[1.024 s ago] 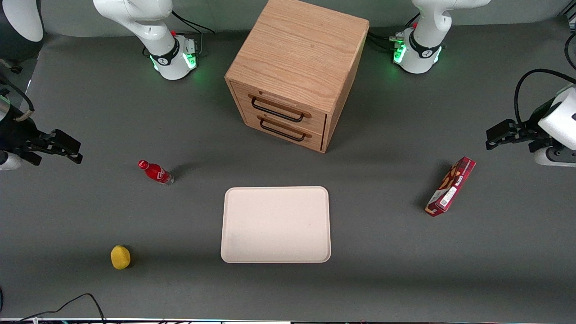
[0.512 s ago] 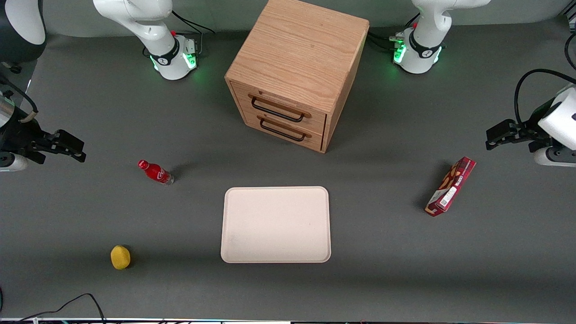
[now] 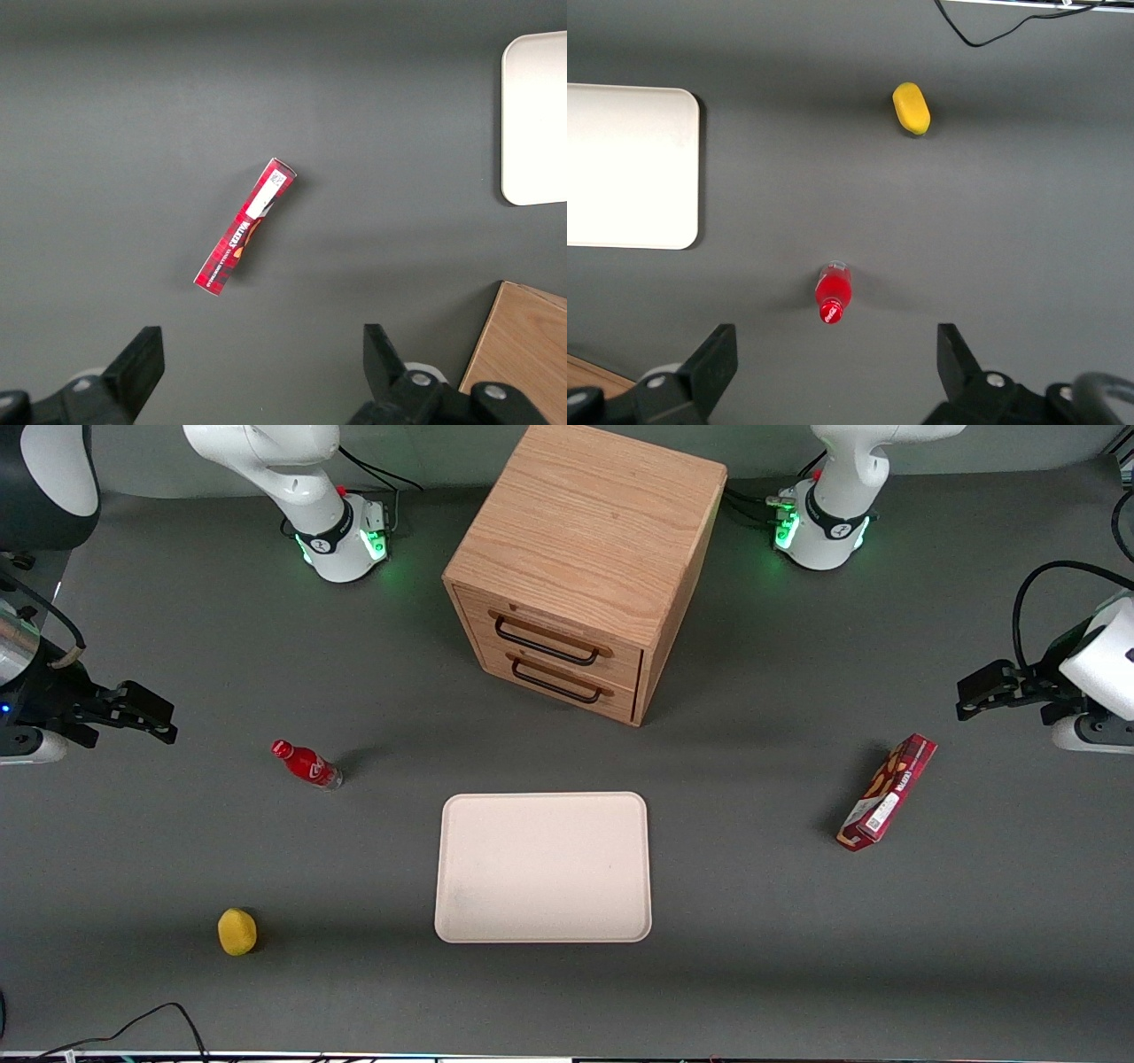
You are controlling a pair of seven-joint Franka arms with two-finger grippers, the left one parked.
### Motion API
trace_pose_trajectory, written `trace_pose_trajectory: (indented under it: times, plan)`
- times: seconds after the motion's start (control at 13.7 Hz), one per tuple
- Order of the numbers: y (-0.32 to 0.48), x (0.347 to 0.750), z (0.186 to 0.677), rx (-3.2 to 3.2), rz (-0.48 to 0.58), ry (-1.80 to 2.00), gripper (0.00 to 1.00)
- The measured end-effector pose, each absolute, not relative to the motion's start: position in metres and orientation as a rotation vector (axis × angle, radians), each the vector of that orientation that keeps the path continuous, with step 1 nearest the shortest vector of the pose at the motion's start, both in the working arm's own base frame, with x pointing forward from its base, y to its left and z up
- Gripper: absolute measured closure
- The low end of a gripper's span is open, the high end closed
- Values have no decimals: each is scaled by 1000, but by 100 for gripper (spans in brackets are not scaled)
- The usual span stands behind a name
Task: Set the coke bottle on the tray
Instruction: 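Move the open right gripper down over the red Coca-Cola bottle's cap end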
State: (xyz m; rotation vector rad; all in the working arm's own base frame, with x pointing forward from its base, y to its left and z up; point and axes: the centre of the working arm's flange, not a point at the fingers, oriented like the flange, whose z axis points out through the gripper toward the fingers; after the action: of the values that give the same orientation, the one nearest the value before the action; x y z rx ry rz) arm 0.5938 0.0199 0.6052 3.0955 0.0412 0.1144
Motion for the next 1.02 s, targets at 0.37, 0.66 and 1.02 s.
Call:
trace_pose_trajectory:
  times: [0.37, 0.66, 1.02]
  plan:
    - [21, 593, 598, 3098, 92, 44, 0]
    - [33, 585, 541, 3103, 36, 81, 0]
    - [40, 521, 434, 3087, 89, 121, 0]
